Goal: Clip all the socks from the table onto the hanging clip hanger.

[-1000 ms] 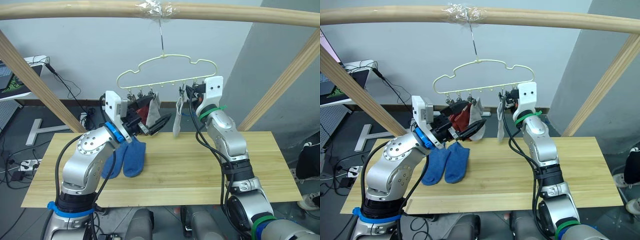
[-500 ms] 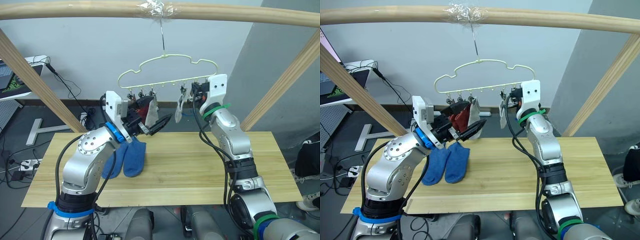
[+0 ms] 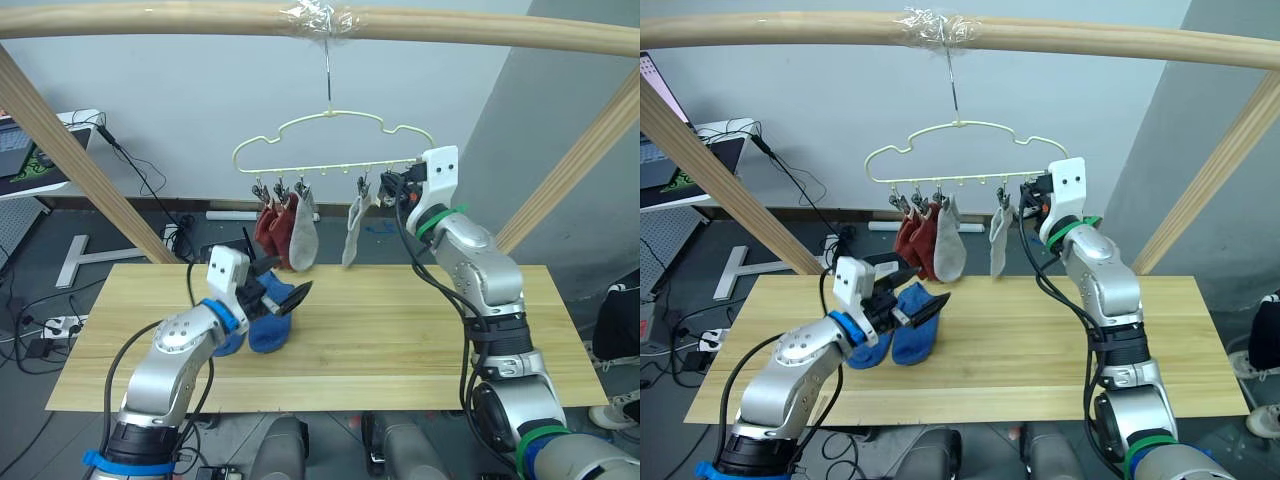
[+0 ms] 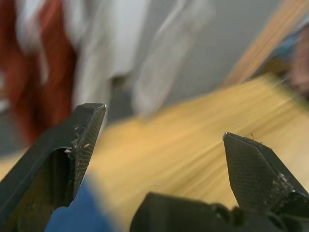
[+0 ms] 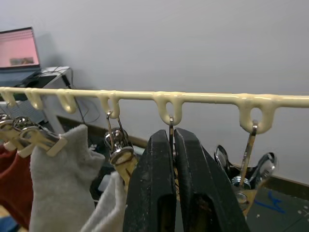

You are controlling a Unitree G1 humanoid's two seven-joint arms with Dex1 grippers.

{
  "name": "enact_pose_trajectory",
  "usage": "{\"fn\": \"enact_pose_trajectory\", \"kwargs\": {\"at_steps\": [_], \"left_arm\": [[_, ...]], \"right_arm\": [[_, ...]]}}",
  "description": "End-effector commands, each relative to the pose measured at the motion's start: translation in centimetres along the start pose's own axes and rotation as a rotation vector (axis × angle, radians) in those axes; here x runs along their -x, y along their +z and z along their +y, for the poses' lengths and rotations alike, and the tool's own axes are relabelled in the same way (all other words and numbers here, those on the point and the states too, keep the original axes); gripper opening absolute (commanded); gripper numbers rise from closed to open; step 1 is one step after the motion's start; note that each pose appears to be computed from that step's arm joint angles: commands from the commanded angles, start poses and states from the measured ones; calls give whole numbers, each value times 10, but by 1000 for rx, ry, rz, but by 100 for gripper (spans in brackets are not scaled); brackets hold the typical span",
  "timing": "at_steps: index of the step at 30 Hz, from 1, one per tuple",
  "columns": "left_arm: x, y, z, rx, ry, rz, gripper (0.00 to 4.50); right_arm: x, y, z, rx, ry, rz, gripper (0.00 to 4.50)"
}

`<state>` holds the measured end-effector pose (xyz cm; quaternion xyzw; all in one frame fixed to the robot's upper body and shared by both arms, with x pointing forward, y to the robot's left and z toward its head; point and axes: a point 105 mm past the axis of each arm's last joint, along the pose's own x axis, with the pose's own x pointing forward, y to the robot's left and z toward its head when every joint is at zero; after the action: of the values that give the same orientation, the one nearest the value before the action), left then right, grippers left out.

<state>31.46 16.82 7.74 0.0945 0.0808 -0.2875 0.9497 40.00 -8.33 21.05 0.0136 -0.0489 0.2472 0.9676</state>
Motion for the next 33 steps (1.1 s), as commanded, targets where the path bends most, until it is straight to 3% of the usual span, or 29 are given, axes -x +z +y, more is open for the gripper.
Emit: {"fn": "enact_pose_trajectory", "kwargs": {"at_steps": [1,10,16,21,30,33], "left_arm": [[-4,-13,12,-25,113,19,450],[-8,-45,24,-54,194,80,450],[-27,-40,13,-3,117,35,450],[-37,-47,11,-1,104,63,450],[-50,-87,5,-29,82,259,450],[-53,-89,-1,-12,59,271,391]], "right_arm": [[5,7,0,-4,14,-14,2],[6,10,2,-18,16,-5,2],[6,9,0,-24,6,7,2],[8,10,-2,-26,-3,8,2],[10,11,-10,-49,-44,18,2],[9,10,-10,-56,-48,22,0]]}}
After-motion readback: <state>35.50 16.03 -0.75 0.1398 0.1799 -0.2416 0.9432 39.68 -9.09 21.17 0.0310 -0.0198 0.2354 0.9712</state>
